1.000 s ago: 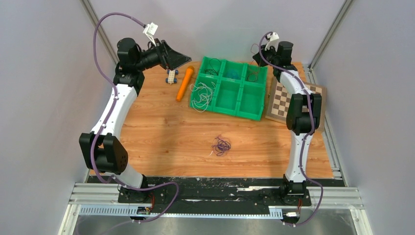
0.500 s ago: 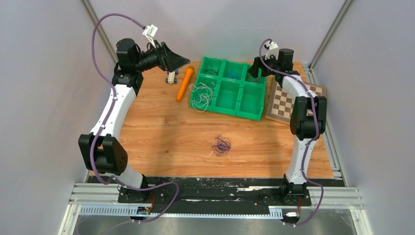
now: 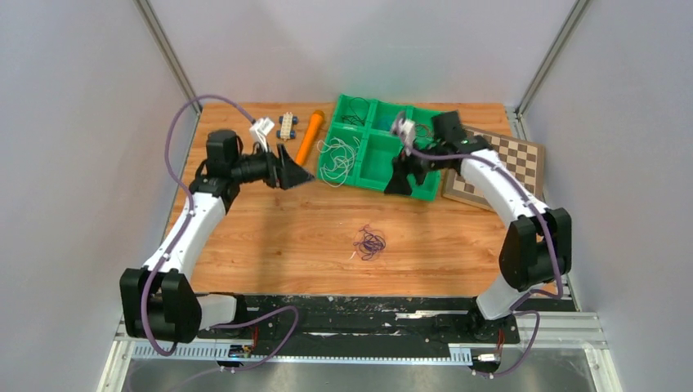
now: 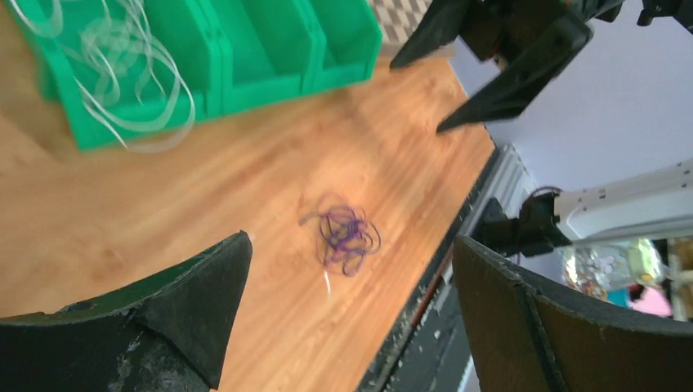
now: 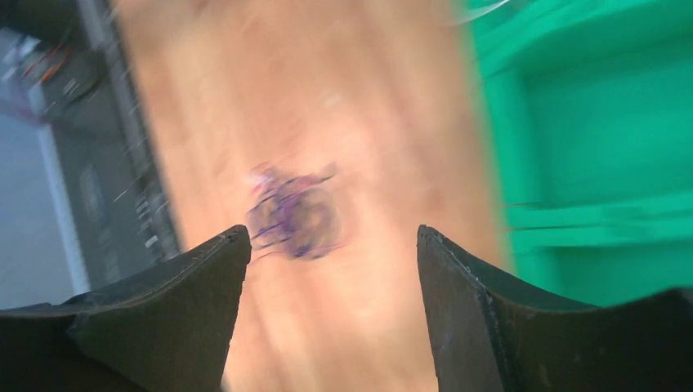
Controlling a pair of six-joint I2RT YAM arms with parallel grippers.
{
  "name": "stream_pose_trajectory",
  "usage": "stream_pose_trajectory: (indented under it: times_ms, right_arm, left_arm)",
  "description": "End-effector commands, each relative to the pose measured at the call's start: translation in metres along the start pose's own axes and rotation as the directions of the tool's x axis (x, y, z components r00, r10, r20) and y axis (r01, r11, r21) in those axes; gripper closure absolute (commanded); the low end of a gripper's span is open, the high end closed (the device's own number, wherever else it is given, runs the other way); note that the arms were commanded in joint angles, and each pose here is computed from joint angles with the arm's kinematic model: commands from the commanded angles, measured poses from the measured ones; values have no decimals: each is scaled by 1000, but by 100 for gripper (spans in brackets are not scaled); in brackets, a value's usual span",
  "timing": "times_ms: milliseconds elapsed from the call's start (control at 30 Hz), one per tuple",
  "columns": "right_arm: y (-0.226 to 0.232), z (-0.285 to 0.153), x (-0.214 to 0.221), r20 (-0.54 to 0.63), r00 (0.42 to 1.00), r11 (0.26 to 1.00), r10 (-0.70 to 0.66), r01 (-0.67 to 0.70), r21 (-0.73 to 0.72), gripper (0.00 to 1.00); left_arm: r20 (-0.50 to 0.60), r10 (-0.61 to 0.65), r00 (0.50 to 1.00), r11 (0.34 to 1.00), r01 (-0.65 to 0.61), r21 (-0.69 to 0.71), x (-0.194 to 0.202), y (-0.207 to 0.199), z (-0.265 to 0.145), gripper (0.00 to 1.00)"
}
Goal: Untangle the cables
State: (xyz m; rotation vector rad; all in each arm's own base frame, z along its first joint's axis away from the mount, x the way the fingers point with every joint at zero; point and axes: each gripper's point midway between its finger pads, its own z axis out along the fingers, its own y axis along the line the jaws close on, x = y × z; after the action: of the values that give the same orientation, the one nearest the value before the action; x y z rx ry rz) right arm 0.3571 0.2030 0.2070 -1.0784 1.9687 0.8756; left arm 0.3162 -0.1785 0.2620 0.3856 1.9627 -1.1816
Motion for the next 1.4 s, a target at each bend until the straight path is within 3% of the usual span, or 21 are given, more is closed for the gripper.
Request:
stream_pose_trajectory:
  times_ms: [0,167,300,533,833,1033,1067,1133,1167,1233,1367]
  right_arm:
    - [82,22,88,-267,956,962,120,-178,-206,28]
    - [98,36,118,-333,896,903,295,-375,-210,32]
    - [98,47,137,-360,846,864,394,-474,-170,34]
    - [99,61,147,-370,837,880,404,-466,-94,29]
    - [88,78,155,-387,807,872,446,-489,-14,25]
    - [83,87,158,-389,800,868,457,-496,-1,26]
    - [82,86,159,-387,802,871,455,-492,5,26]
    - [81,87,159,-380,802,869,461,-494,13,26]
    - [81,89,158,-375,804,870,462,-493,13,26]
    - [77,94,154,-361,816,878,452,-477,23,26]
    - [71,107,141,-299,868,912,398,-409,26,25]
  left_arm:
    - [-76,-2,997,992,11,125,59,-25,4,0]
    - [-222,89,971,963,-27,268,132,-54,36,22]
    - [-301,132,944,948,-32,317,164,-53,62,31]
    - [-335,156,929,954,-54,294,179,-34,108,36]
    - [-337,165,927,958,-70,279,197,-16,136,38]
    - [-324,160,933,955,-64,290,202,-16,141,52]
    - [-320,164,933,954,-67,293,203,-16,141,55]
    - [-316,153,936,948,-50,313,201,-22,139,71]
    - [-315,151,937,941,-39,336,200,-28,137,84]
    - [-300,126,946,935,-13,353,193,-38,132,97]
    - [-289,69,955,948,27,318,181,-47,123,100]
